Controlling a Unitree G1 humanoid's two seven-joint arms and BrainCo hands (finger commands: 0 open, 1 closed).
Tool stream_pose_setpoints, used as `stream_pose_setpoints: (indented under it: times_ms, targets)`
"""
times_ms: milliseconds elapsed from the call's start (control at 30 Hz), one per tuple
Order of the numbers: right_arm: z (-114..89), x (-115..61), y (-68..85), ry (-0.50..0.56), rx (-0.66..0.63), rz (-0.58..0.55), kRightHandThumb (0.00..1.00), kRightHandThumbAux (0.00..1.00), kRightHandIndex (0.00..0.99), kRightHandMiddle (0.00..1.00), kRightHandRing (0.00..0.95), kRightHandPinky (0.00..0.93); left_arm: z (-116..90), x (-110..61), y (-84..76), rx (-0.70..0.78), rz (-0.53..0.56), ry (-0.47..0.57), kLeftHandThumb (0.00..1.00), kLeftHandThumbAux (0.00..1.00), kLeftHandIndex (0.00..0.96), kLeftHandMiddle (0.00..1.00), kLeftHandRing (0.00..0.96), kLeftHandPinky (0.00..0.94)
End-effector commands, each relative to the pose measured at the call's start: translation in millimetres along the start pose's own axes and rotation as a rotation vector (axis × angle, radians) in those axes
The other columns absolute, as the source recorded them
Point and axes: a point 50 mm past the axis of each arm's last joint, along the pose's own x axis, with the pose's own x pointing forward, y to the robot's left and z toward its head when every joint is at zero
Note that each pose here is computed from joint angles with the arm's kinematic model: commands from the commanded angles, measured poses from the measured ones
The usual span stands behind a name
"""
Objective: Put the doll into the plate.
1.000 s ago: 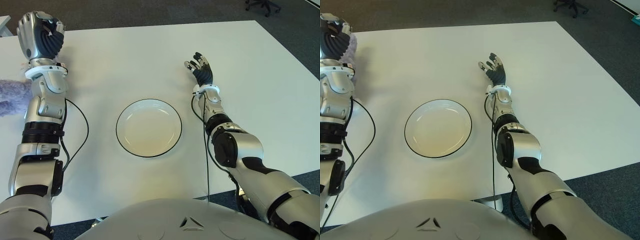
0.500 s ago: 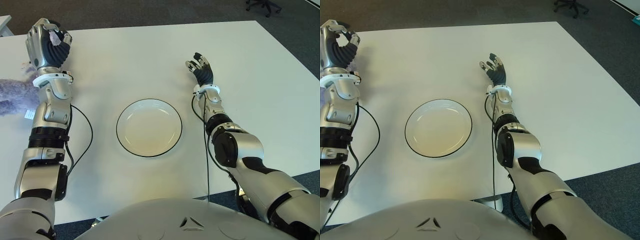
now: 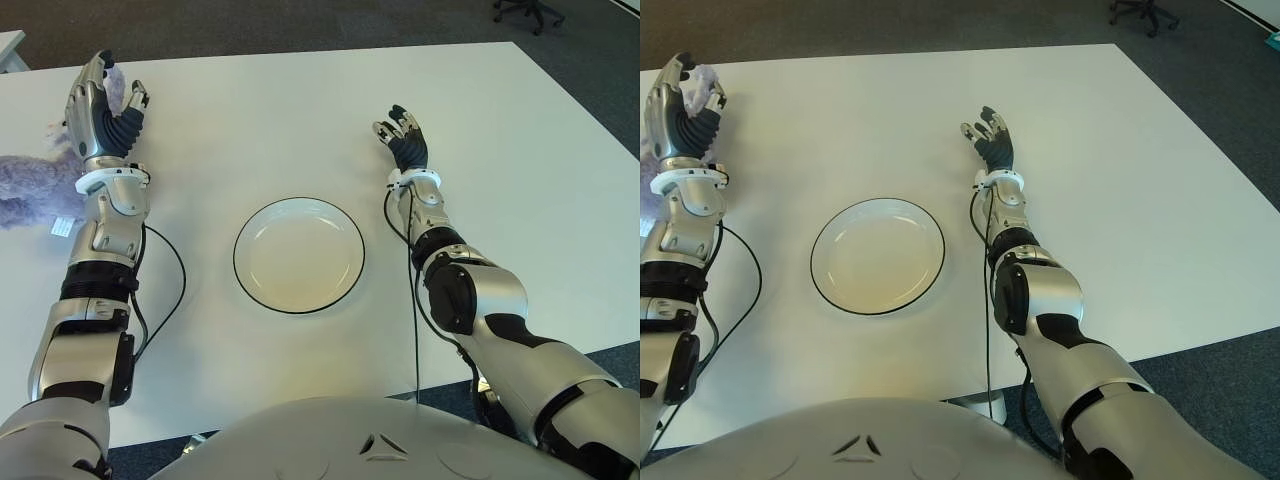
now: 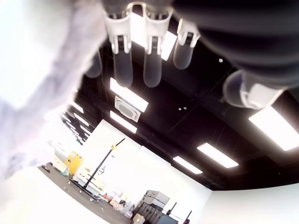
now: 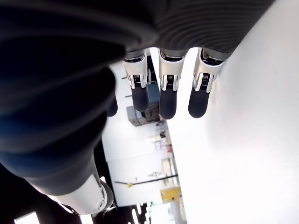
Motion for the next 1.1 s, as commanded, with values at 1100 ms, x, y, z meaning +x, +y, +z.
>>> stream_pose_setpoints:
  times_ms: [1100]
  targets:
    - [-36, -14.5, -14.4, 0.166, -0.043, -0.044, 0.335, 0.828, 0.123, 0.110, 0.117, 0.144, -31, -41.3, -25.4, 0.002, -0.029, 0.116, 0.468, 0.286, 0.061, 0.071, 0.061, 0.058]
